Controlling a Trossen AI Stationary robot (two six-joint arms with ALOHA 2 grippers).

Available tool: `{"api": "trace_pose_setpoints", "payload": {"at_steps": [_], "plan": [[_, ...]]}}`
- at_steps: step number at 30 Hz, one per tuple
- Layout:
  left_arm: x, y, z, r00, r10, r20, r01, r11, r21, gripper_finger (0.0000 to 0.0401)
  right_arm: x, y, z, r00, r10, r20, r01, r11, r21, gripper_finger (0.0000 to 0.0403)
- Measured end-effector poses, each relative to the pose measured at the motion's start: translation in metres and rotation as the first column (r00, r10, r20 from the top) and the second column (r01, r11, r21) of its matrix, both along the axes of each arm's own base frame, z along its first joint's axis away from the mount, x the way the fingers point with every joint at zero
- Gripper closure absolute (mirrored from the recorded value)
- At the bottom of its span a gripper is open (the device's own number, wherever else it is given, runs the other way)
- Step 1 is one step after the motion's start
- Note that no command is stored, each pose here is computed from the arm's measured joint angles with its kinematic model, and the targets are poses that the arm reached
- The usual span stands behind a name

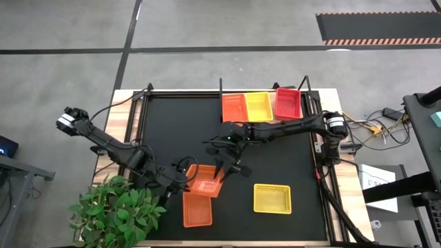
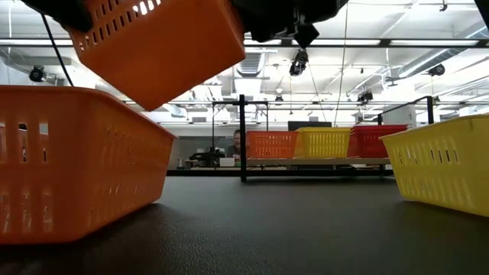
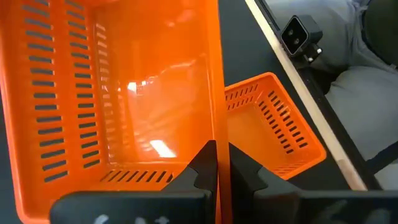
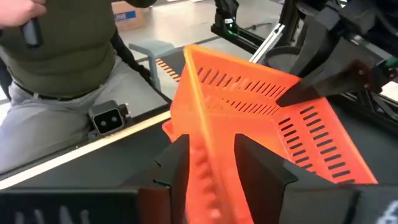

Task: Stack baskets on shelf by color
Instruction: Stack the top orange bin on the orange bin on the shelf

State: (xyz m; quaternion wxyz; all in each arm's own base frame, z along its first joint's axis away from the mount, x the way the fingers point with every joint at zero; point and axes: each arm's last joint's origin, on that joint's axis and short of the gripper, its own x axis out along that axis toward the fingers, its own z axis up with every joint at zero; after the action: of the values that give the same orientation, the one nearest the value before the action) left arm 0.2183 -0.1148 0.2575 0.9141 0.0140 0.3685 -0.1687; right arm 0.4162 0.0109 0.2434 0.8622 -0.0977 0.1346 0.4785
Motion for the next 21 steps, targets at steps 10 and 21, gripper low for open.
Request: {"api": "trace_pose_setpoints", "payload": {"at_steps": [10,21], "plan": [[0.0032,0.0071,0.0018,0.998,-0.041,0.037,0.039,0.998,0.053,0.0401,-0.0009,0.0013,-0.0066,0.999,0.039,0.010,-0.039,0.999,-0.026,0.0387],[0.0072,0.0075,0.0060,0.995,-0.035,0.098,0.029,0.998,0.064,0.0327,-0.0012,0.0005,-0.0081,1.000,0.018,-0.001,-0.018,0.999,-0.043,0.0394]]}}
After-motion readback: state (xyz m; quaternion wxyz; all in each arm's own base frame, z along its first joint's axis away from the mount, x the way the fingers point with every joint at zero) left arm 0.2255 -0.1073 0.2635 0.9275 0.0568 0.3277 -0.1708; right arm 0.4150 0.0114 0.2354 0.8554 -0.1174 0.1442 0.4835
